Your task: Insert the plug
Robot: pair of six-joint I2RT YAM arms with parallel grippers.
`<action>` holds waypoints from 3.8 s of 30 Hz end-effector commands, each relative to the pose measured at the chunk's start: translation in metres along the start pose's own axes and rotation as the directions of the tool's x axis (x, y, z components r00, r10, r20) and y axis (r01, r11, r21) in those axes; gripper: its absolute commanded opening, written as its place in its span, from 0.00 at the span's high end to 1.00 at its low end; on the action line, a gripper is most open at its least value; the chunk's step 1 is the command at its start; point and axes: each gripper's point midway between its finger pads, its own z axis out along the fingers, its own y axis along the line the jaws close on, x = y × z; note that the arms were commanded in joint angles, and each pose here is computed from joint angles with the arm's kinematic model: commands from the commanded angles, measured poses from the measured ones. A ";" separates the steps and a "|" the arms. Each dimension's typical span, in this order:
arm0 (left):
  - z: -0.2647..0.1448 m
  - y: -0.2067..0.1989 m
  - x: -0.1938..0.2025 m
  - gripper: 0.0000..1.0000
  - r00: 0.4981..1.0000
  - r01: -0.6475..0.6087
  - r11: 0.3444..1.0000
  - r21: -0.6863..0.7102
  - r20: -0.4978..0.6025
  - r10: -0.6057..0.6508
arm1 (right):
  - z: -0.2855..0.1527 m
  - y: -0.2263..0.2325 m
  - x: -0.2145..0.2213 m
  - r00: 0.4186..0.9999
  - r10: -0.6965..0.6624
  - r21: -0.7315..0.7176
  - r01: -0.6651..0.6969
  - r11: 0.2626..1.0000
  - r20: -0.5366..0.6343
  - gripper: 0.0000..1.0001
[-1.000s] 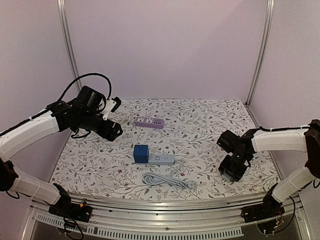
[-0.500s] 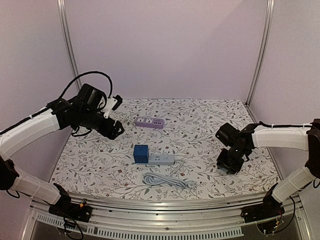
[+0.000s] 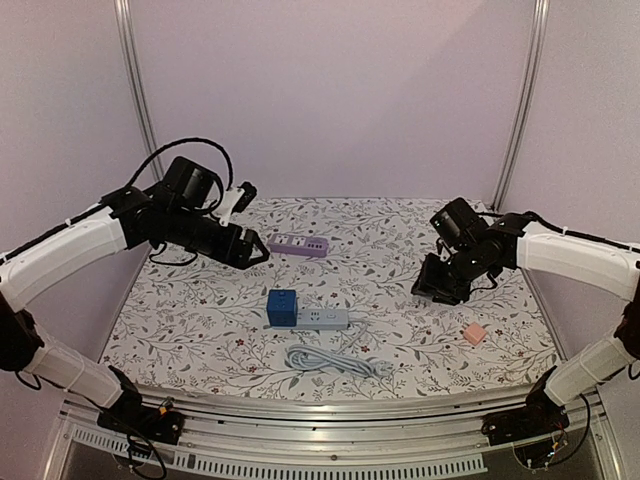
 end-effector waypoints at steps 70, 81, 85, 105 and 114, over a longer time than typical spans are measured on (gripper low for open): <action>0.061 -0.197 0.004 0.39 0.824 0.376 0.828 0.415 -0.559 -0.093 | -0.070 0.132 0.080 0.144 -0.913 -0.039 0.989 0.140 0.383 0.99; 0.064 -0.198 0.012 0.43 0.819 0.367 0.832 0.416 -0.569 -0.076 | -0.067 0.145 0.088 0.147 -0.912 -0.042 0.989 0.142 0.384 0.99; 0.066 -0.197 0.015 0.45 0.817 0.363 0.835 0.413 -0.572 -0.072 | -0.066 0.150 0.091 0.160 -0.906 -0.050 0.987 0.153 0.393 0.99; 0.067 -0.191 0.016 0.50 0.835 0.349 0.841 0.414 -0.545 -0.078 | -0.072 0.170 0.081 0.274 -0.839 -0.051 0.958 0.284 0.471 1.00; 0.067 -0.192 0.009 0.66 0.849 0.341 0.841 0.421 -0.521 -0.083 | -0.069 0.168 0.084 0.276 -0.846 -0.061 0.958 0.280 0.456 1.00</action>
